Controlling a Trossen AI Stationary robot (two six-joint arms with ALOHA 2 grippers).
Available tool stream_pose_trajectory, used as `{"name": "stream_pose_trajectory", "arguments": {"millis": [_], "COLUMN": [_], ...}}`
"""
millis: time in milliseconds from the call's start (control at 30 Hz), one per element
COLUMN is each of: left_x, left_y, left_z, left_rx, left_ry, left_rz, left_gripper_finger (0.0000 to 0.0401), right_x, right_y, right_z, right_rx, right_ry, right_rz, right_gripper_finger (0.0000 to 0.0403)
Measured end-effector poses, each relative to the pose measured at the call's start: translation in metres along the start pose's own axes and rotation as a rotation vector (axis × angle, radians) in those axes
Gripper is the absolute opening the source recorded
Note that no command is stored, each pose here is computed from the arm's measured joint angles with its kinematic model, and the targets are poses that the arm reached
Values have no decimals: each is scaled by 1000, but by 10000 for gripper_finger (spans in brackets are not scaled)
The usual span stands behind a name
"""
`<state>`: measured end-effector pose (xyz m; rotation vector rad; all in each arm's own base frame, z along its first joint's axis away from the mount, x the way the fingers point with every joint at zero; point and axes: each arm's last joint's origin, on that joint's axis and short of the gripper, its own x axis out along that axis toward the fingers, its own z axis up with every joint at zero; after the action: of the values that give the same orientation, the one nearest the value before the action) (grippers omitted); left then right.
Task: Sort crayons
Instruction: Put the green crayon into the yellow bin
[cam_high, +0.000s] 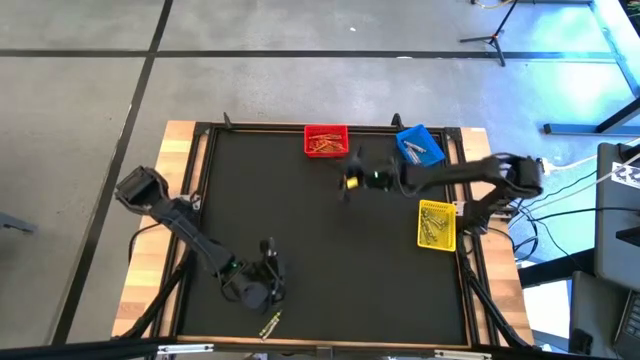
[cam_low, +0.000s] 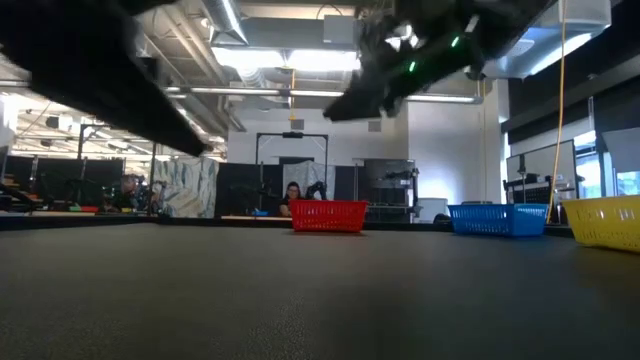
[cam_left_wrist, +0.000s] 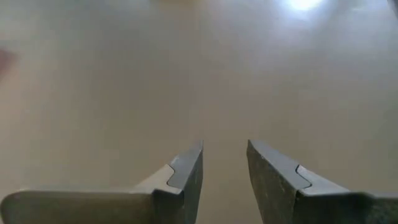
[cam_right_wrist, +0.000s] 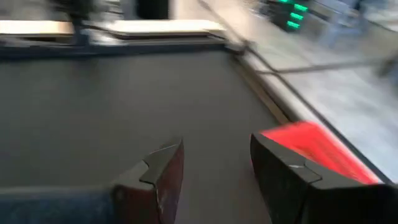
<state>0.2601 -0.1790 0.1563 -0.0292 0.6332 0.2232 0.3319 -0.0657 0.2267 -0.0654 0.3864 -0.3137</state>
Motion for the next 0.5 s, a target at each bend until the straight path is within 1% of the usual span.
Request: {"name": "stream_pose_trajectory", "arguments": {"millis": [133, 300, 400, 500], "left_x": [-12, -19, -20, -23], "left_y": [-11, -17, -27, -38], "left_z": [-11, -24, -36, -49], "left_rx": [-49, -138, -199, -238], "left_ry": [28, 73, 116, 191], "left_rz": [-39, -36, -84, -152], "left_gripper_finger": [117, 117, 117, 117], "right_x": [-19, -38, -47, -56], "right_y": [51, 117, 151, 175], "right_z": [7, 2, -8, -15], "right_rx": [-61, -131, -169, -179], "right_ry": [-14, -46, -46, -68], "right_rz": [151, 348, 449, 517], "right_gripper_finger": [182, 182, 182, 182]}}
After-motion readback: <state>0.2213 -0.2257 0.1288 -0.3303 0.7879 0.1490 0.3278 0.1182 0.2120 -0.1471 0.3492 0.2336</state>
